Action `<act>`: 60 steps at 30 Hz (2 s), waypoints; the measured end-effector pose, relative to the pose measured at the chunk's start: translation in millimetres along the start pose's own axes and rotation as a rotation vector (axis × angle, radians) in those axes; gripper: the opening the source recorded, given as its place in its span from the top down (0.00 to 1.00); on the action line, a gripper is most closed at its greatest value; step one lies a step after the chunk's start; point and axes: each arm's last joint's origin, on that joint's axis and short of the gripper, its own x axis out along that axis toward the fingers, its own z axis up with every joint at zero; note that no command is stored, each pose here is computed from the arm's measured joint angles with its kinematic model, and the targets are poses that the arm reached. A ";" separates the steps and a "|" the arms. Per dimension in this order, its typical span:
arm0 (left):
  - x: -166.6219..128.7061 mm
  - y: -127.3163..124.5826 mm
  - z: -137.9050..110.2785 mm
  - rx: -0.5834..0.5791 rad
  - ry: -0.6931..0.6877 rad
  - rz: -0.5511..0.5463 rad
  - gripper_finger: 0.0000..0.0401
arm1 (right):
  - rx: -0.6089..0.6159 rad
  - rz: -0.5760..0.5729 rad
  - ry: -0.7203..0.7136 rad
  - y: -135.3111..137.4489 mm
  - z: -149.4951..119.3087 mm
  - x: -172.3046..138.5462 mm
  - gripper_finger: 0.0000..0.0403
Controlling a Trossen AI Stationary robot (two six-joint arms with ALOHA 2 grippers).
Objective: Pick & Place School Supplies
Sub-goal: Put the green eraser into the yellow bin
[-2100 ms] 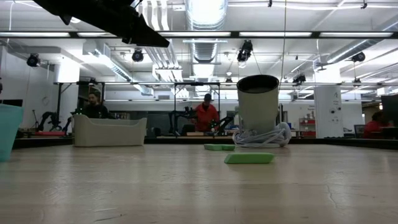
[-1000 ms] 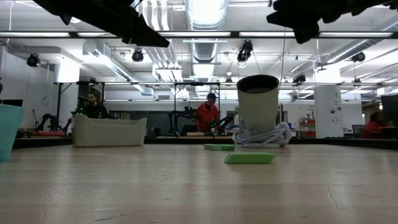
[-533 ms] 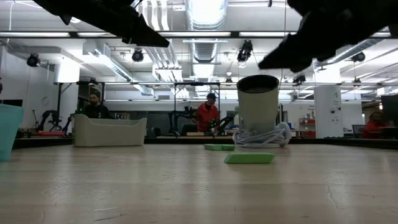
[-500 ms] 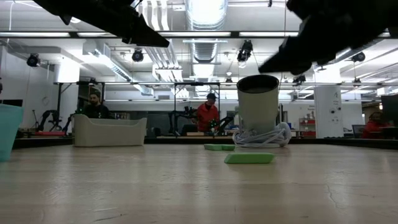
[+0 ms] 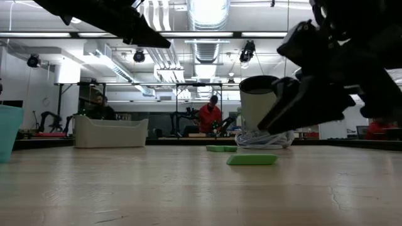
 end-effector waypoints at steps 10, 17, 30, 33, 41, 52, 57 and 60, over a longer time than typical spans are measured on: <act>0.1 -0.2 -0.6 0.001 0.006 -0.002 0.40 | -0.018 0.058 -0.010 3.0 0.1 9.2 0.60; 0.1 -0.4 -1.0 0.002 0.010 -0.004 0.40 | -0.039 0.078 -0.009 4.3 6.2 20.2 0.60; 0.1 -0.9 -2.7 0.006 0.028 -0.009 0.40 | 0.042 0.083 0.051 4.6 -1.8 35.8 0.60; 0.1 -1.0 -2.8 0.006 0.028 -0.010 0.40 | 0.038 0.078 0.072 4.0 -5.4 37.2 0.60; 0.1 -1.1 -3.5 0.007 0.035 -0.011 0.40 | 0.056 0.067 0.091 2.0 -8.2 40.4 0.61; 0.1 -1.1 -3.4 0.007 0.035 -0.011 0.40 | 0.059 0.046 0.086 0.5 -4.2 42.5 0.71; 0.1 -1.1 -3.4 0.007 0.035 -0.011 0.40 | 0.060 0.031 0.120 0.2 -5.4 42.7 0.77; 0.1 -1.1 -3.4 0.007 0.034 -0.011 0.40 | 0.067 0.027 0.142 0.0 -6.4 42.4 0.80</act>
